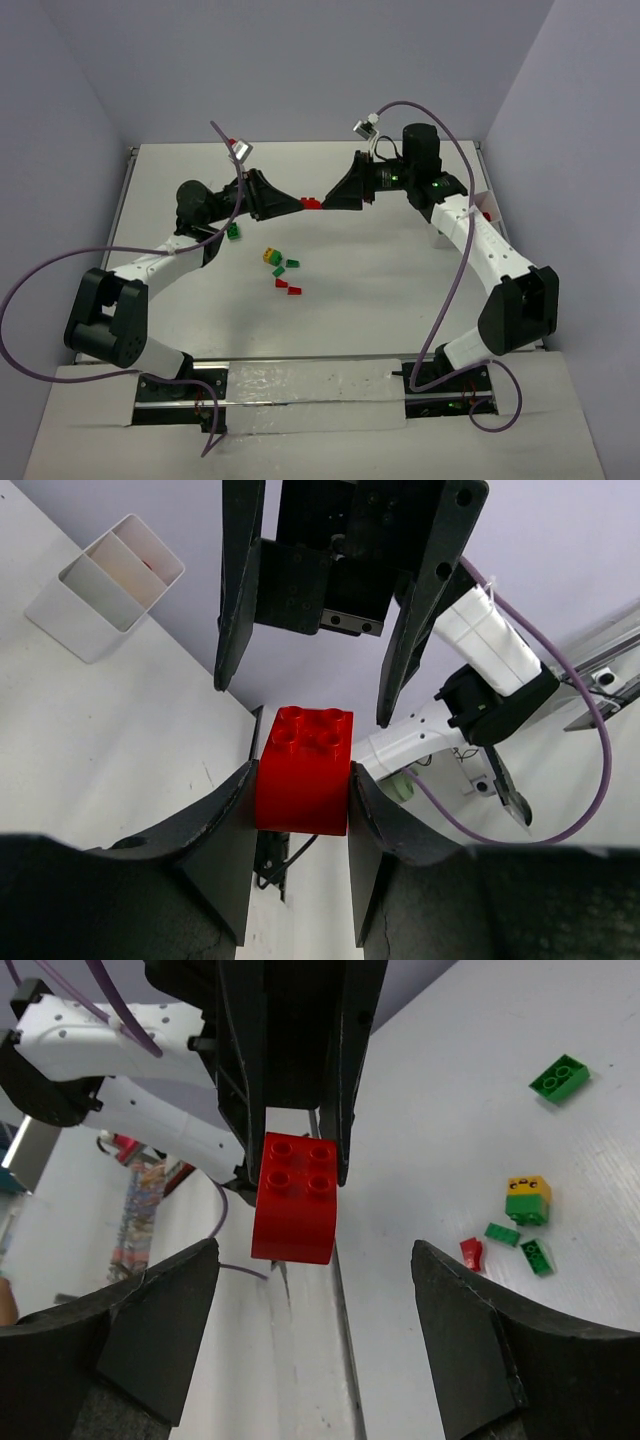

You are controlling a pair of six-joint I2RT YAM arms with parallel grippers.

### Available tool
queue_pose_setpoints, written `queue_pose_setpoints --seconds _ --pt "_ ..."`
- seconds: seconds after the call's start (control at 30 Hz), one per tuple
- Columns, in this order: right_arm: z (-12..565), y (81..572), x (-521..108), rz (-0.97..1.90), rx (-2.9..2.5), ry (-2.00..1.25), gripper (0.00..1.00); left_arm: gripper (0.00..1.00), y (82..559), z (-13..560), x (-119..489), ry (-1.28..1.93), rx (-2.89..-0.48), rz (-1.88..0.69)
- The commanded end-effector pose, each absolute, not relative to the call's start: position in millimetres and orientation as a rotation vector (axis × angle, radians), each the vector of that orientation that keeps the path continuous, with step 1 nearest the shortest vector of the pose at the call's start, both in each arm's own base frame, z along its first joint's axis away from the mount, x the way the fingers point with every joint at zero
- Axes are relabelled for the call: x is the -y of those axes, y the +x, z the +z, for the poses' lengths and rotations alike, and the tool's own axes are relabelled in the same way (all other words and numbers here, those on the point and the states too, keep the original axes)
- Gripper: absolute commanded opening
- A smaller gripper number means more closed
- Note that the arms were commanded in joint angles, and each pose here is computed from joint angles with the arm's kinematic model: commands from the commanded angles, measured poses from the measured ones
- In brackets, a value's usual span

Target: Sort the legos into containers by color

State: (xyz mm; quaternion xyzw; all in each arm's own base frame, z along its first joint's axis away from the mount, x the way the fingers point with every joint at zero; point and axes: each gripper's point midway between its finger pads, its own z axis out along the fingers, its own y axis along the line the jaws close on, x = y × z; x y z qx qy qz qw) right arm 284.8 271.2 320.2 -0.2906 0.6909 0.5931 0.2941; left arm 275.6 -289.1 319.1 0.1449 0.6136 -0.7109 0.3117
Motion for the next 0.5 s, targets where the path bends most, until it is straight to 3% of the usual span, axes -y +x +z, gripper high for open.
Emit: queue_pose_setpoints --seconds 0.0,0.47 --pt "335.5 288.1 -284.1 1.669 -1.817 -0.700 0.83 0.00 275.9 332.6 285.8 0.367 -1.544 -1.878" --pt "330.5 275.1 -299.0 1.793 -1.821 -0.713 0.72 0.00 292.5 318.4 285.2 0.299 -1.605 -1.805"
